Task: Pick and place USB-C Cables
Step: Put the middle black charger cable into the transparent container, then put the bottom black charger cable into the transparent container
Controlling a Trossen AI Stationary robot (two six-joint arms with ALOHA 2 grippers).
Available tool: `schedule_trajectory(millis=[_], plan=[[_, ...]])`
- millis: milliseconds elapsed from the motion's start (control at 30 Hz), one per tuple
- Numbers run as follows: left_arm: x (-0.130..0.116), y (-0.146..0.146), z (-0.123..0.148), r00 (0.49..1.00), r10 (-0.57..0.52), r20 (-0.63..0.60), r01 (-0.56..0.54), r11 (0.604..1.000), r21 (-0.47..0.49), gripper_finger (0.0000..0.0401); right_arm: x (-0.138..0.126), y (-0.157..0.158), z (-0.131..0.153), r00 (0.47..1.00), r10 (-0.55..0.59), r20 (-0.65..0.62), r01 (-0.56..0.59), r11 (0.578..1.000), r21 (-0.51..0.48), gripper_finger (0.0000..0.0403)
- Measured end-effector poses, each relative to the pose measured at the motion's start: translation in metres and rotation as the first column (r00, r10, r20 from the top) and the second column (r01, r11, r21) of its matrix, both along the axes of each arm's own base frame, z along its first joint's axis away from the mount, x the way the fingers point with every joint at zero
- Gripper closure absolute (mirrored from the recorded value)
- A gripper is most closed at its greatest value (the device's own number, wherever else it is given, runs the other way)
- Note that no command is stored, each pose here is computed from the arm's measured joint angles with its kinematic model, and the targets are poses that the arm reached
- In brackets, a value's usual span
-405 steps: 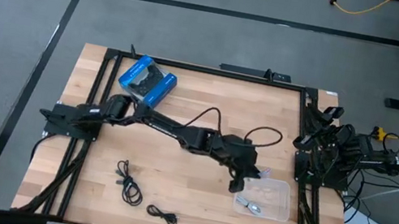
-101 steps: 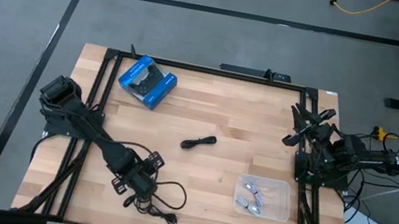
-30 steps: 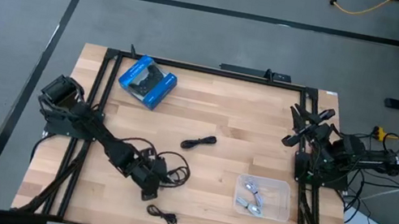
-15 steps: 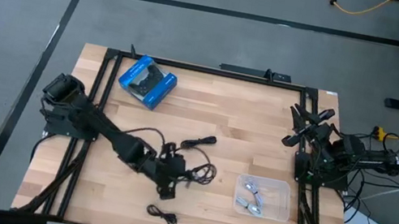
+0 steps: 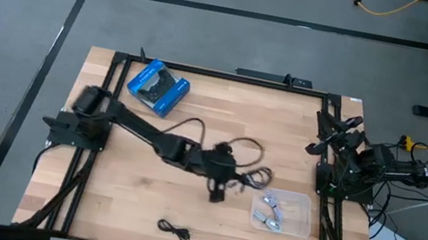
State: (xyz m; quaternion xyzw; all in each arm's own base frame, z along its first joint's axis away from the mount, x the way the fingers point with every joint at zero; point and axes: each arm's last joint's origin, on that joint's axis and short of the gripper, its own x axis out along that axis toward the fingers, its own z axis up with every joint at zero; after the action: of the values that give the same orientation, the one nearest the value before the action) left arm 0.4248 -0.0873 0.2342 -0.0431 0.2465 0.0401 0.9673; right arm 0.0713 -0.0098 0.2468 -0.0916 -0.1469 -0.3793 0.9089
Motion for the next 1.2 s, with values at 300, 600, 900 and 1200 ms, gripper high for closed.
schedule_trajectory(millis=[300,600,900,1200], plan=[[0.069,-0.016,-0.002,0.978,-0.201,0.053,0.199,0.979,0.042,0.0399,-0.002,-0.001,0.001,0.999,-0.036,0.021,0.036,0.999,0.03,0.0334],[0.112,-0.021,-0.027,0.953,-0.289,0.092,0.284,0.957,0.061,0.0399,-0.006,-0.002,0.007,0.994,-0.037,0.098,0.033,0.998,0.046,0.0334],[0.126,-0.014,-0.03,0.948,-0.289,0.134,0.286,0.957,0.043,0.0356,-0.006,-0.002,0.008,0.993,-0.037,0.109,0.032,0.998,0.047,0.0334],[0.128,-0.013,-0.024,0.945,-0.289,0.152,0.29,0.957,0.018,0.0291,-0.006,-0.002,0.008,0.993,-0.038,0.108,0.033,0.998,0.047,0.0334]])
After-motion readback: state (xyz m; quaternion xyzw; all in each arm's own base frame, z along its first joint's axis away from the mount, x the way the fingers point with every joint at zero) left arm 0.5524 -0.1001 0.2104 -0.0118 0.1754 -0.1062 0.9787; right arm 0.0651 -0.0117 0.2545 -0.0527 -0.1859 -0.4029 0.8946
